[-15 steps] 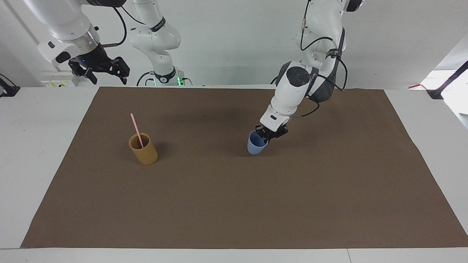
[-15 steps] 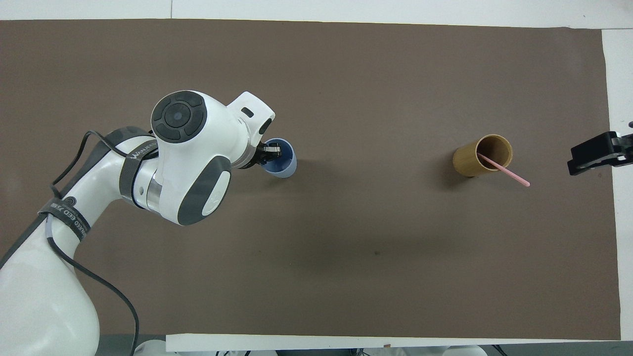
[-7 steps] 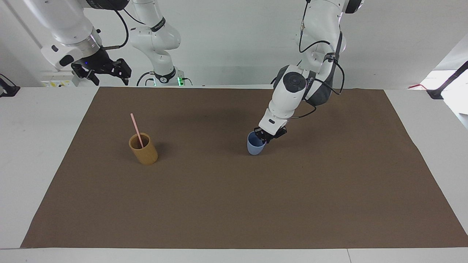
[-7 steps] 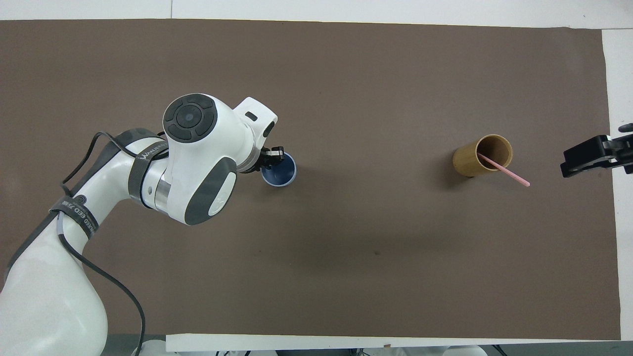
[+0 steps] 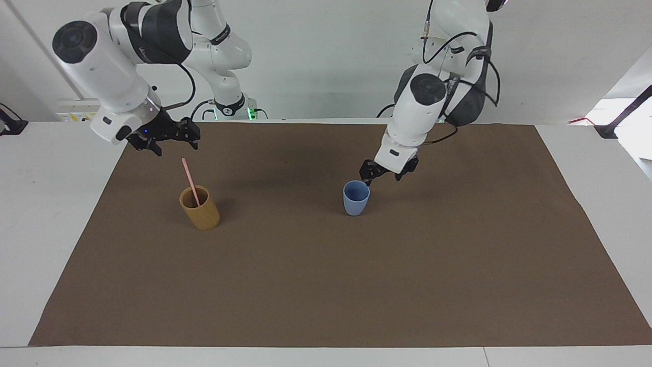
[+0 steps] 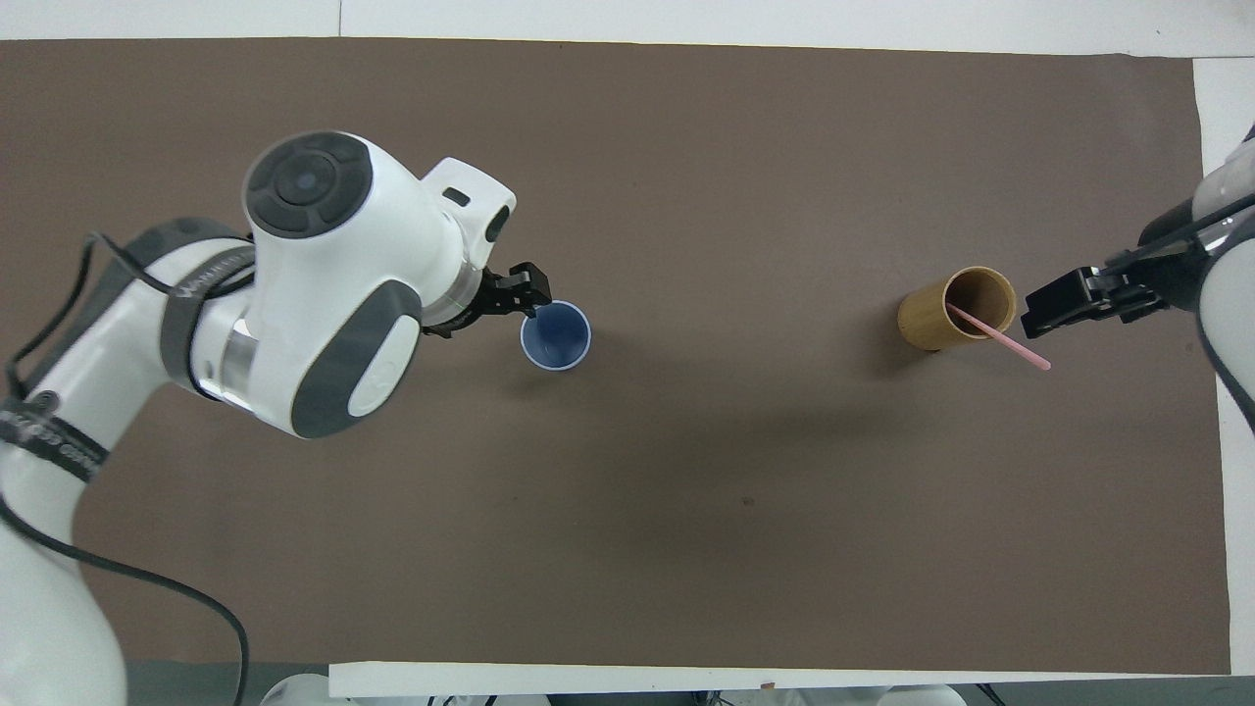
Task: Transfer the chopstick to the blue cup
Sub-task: 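Open the left gripper while the right gripper reaches the pink chopstick, then grasp the pink chopstick in the brown tube with the right gripper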
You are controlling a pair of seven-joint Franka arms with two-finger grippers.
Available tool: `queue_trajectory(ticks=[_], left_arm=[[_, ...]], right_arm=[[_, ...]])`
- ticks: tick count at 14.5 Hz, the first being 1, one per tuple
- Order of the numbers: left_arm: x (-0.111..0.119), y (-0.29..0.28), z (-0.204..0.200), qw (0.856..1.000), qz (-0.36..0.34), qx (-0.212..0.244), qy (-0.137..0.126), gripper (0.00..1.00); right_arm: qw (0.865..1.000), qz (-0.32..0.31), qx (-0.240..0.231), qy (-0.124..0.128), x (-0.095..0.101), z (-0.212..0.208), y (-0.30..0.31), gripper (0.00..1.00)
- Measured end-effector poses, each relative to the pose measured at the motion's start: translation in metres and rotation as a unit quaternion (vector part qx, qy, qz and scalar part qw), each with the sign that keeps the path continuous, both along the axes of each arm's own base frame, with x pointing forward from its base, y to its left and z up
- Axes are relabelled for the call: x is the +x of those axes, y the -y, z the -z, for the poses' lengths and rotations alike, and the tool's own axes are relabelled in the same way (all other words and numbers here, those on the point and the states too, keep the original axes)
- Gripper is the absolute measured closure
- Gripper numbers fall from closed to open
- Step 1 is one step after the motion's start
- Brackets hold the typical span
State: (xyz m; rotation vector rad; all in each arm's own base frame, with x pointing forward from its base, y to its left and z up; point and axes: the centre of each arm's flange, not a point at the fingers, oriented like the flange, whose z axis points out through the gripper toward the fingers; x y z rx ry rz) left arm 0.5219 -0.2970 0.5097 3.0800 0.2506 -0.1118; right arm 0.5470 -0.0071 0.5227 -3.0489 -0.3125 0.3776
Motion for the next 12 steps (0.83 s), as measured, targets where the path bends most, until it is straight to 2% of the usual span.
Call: queue_trajectory(ticks=[3, 4, 5, 6, 8, 9, 10, 12], left_arm=[[0.035, -0.107, -0.065, 1.0, 0.005, 0.01, 0.012, 0.0], [0.042, -0.147, -0.076, 0.999, 0.026, 0.021, 0.02, 0.0], [0.048, -0.185, -0.084, 0.998, 0.052, 0.029, 0.025, 0.0], [0.052, -0.219, -0.091, 0.997, 0.068, 0.034, 0.027, 0.0], [0.055, -0.281, -0.102, 0.996, 0.079, 0.036, 0.026, 0.0], [0.055, -0.303, -0.105, 0.996, 0.08, 0.035, 0.026, 0.0], [0.054, -0.316, -0.106, 0.996, 0.079, 0.035, 0.026, 0.0], [0.054, -0.32, -0.107, 0.996, 0.08, 0.035, 0.025, 0.0]], right_arm=[[0.999, -0.038, -0.014, -0.014, 0.005, 0.036, 0.007, 0.1], [0.999, -0.041, -0.014, -0.02, 0.005, 0.046, 0.007, 0.17], [0.999, -0.041, -0.013, -0.024, 0.006, 0.054, 0.006, 0.17], [0.999, -0.041, -0.013, -0.026, 0.007, 0.061, 0.006, 0.22], [0.999, -0.039, -0.013, -0.031, 0.008, 0.069, 0.006, 0.27], [0.999, -0.036, -0.014, -0.032, 0.008, 0.07, 0.006, 0.32], [0.999, -0.035, -0.015, -0.033, 0.008, 0.071, 0.006, 0.32], [0.999, -0.034, -0.015, -0.034, 0.007, 0.072, 0.006, 0.46]])
